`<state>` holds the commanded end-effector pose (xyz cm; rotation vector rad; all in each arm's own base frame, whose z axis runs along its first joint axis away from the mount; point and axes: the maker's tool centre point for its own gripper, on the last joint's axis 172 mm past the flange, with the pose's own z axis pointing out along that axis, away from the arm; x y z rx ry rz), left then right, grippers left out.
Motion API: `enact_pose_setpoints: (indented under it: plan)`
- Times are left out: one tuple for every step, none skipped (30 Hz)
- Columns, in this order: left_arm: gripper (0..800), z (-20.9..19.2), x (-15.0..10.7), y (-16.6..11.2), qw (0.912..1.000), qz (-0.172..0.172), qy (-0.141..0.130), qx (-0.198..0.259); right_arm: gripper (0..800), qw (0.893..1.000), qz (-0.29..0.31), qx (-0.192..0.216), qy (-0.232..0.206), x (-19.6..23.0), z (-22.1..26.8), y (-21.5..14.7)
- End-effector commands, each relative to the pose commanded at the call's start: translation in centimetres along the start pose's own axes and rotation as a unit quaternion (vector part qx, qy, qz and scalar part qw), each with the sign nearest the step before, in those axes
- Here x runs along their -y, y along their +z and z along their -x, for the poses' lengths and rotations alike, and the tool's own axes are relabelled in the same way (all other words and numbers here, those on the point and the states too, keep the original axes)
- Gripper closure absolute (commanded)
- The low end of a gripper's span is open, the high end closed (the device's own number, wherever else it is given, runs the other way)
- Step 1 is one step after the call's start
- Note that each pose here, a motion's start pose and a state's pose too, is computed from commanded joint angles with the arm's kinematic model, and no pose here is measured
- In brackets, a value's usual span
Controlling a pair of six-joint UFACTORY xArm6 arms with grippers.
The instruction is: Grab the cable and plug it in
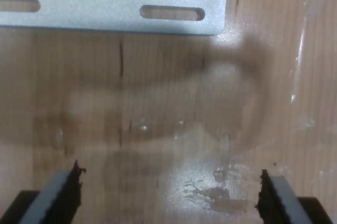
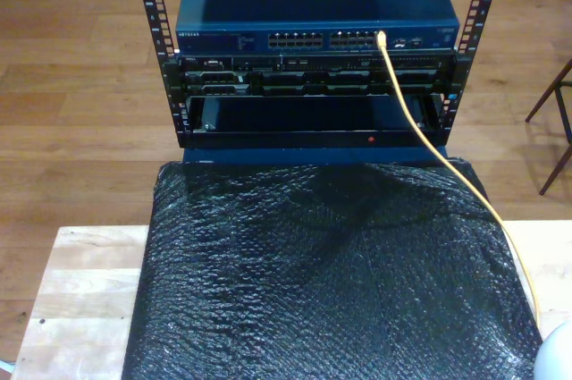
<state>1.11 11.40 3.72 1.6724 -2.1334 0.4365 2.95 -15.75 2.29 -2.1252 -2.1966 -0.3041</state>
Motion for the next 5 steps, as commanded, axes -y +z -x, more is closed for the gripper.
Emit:
enact_pose_setpoints:
  plan:
    - [0, -0.05, -0.03, 0.06, 1.0, 0.001, 0.0, -0.001, 2, 1.0, 0.0, 0.0, 0.0, 0.0, 0.0, 0.0]
    - [0, 0.0, -0.03, 0.0, 1.0, 0.001, 0.0, 0.0, 2, 1.0, 0.0, 0.0, 0.0, 0.0, 0.0, 0.0]
    - [0, 0.0, -0.03, 0.0, 1.0, 0.001, 0.0, 0.0, 2, 1.0, 0.0, 0.0, 0.0, 0.0, 0.0, 0.0]
    - [0, 0.0, -0.03, 0.0, 1.0, 0.001, 0.0, 0.0, 2, 1.0, 0.0, -0.001, 0.0, 0.0, -0.03, 0.03]
    - [0, 0.0, -0.03, 0.0, 1.0, 0.001, 0.0, 0.0, 2, 1.0, 0.0, 0.0, 0.0, 0.0, 0.0, 0.0]
